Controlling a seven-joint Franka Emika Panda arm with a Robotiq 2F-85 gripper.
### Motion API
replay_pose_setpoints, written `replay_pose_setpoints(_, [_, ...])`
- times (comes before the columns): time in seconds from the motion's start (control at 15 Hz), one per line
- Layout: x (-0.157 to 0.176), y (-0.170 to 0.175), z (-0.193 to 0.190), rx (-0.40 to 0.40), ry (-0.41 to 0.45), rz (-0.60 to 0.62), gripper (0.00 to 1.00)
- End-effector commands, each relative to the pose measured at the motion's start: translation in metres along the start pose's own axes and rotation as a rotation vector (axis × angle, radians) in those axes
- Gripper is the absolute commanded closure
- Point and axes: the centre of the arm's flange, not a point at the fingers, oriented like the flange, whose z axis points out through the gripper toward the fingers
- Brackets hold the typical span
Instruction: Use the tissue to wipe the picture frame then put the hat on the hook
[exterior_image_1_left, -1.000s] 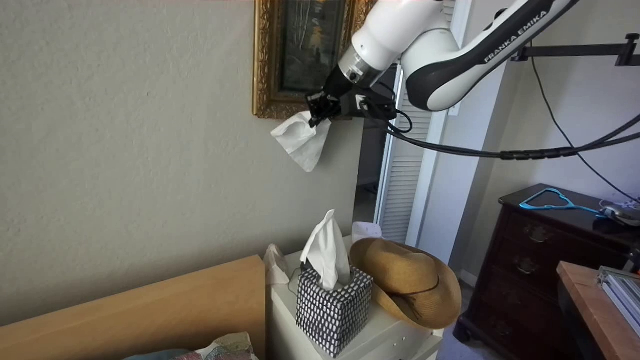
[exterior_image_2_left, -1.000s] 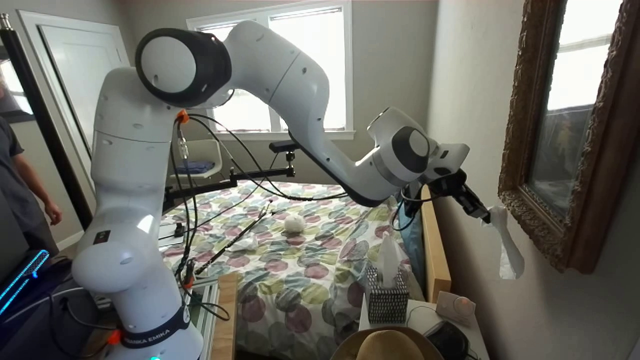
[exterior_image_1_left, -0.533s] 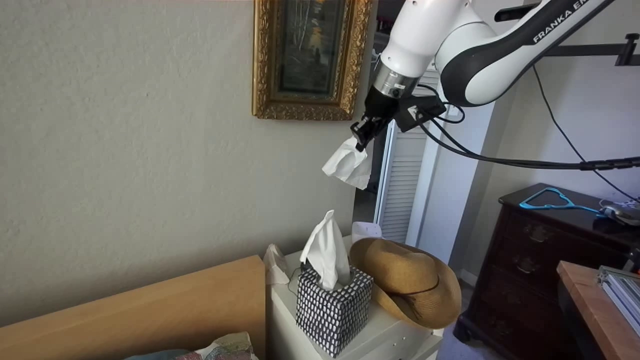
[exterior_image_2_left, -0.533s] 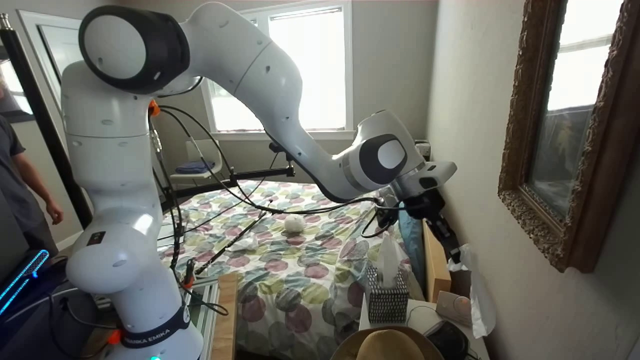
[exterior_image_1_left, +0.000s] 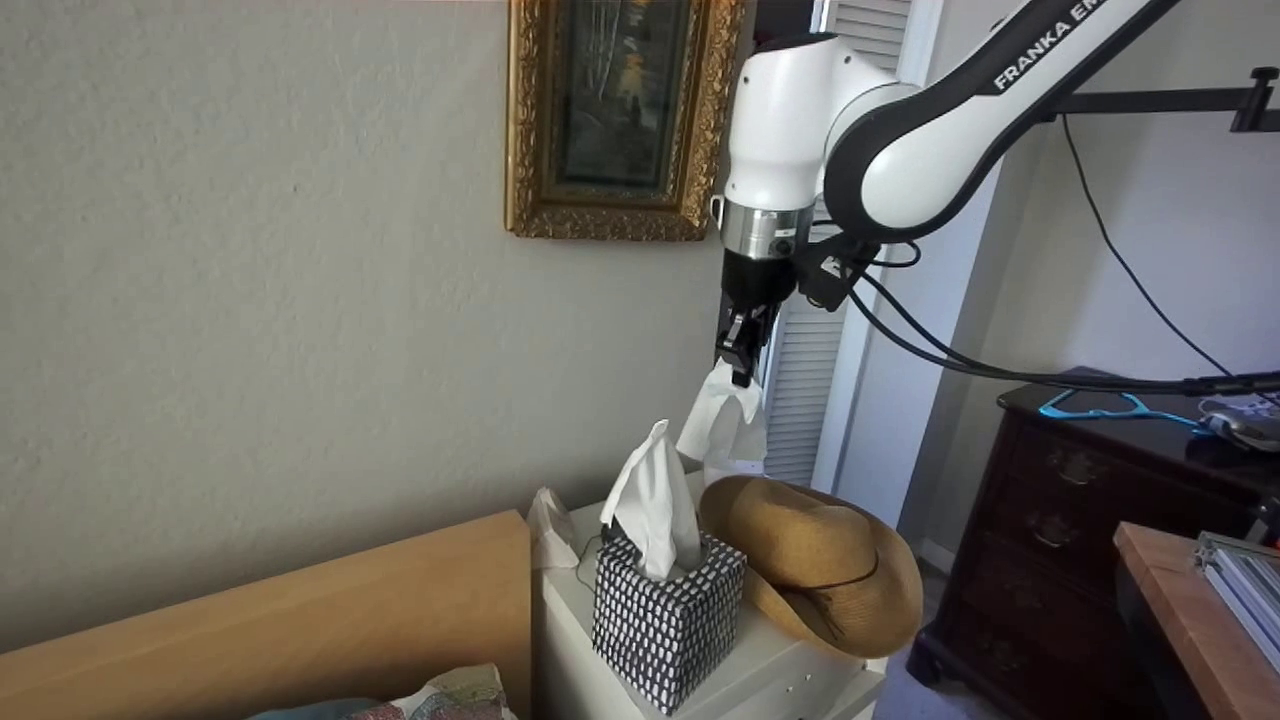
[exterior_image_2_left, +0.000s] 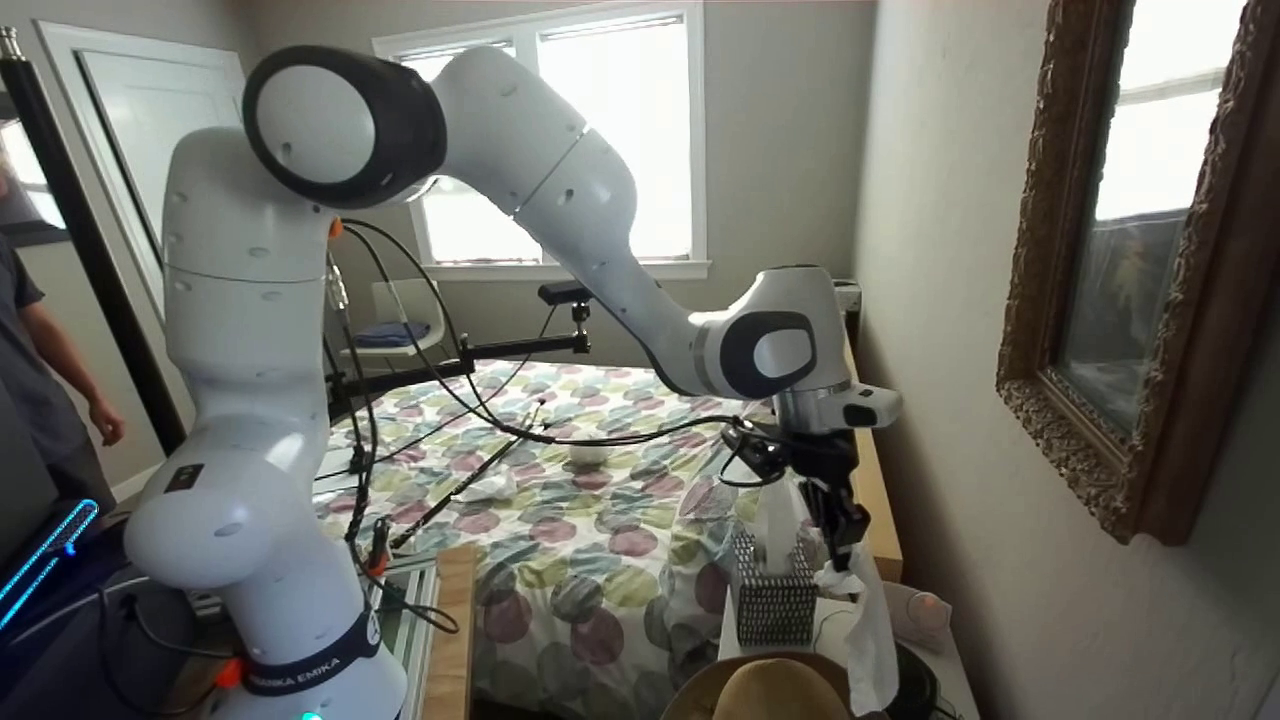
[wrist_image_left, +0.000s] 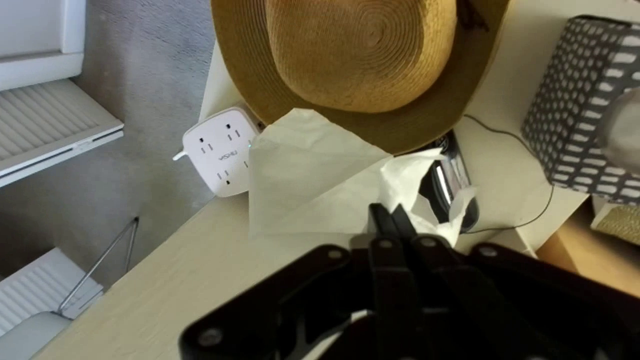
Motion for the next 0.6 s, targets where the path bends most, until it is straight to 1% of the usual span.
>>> replay_pose_setpoints(0.0, [0.040,-0.018,0.025,0.025,-0.077,-0.068,1.00])
replay_pose_setpoints(0.2, [0.064,-0.037,0.045,0.032,-0.079,-0.046,1.00])
replay_pose_setpoints(0.4, [0.089,-0.047,0.063,0.068,-0.091,0.025,1.00])
replay_pose_setpoints(0.53, [0.099,-0.051,0.070,0.088,-0.096,0.067,1.00])
